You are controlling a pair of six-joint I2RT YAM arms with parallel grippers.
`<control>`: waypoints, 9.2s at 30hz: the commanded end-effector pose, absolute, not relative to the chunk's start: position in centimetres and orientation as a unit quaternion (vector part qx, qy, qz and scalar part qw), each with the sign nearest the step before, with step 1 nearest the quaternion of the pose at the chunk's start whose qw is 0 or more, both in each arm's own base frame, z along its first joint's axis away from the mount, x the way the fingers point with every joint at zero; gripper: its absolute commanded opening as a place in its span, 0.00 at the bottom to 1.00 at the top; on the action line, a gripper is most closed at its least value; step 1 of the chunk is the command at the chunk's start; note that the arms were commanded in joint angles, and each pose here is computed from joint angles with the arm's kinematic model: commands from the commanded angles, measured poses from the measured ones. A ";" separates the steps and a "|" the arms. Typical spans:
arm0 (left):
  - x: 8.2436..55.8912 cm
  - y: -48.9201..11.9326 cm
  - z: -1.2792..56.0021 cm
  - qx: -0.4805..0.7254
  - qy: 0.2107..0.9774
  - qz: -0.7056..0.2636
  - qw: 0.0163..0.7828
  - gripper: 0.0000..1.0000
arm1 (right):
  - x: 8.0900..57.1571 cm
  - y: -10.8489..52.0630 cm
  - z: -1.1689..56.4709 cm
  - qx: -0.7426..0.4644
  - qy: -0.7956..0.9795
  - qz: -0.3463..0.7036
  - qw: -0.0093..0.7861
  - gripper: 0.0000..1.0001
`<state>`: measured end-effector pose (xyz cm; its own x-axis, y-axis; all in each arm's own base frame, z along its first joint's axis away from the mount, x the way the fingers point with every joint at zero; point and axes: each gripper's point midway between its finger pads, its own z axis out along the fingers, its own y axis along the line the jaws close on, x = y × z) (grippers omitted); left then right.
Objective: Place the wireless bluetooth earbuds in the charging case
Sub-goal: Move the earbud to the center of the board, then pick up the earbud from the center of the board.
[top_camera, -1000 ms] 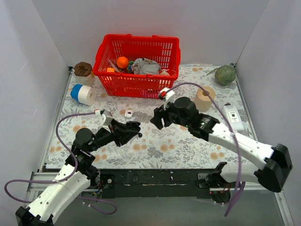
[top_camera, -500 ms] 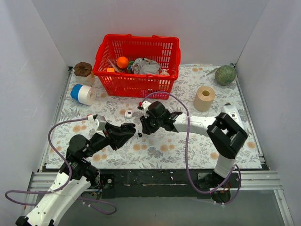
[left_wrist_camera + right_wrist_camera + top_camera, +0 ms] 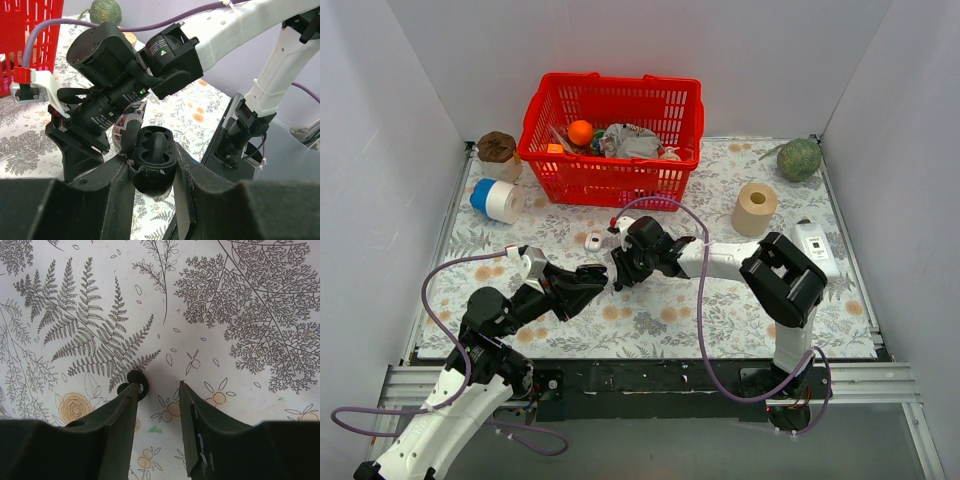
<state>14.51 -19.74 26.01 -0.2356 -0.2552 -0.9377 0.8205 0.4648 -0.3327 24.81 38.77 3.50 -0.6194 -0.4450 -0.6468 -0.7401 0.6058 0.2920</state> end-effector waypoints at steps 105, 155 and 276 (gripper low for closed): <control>15.0 -19.9 26.5 0.211 0.630 -0.471 0.580 0.00 | 22.7 27.7 1.5 -0.120 0.926 0.273 0.233 0.01; 14.8 -19.9 26.6 0.211 0.630 -0.474 0.578 0.00 | 27.3 29.8 2.8 -0.225 0.903 0.231 0.285 0.01; 15.0 -20.1 28.9 0.219 0.603 -0.478 0.599 0.00 | 22.4 28.8 23.1 -0.368 0.799 0.160 0.448 0.01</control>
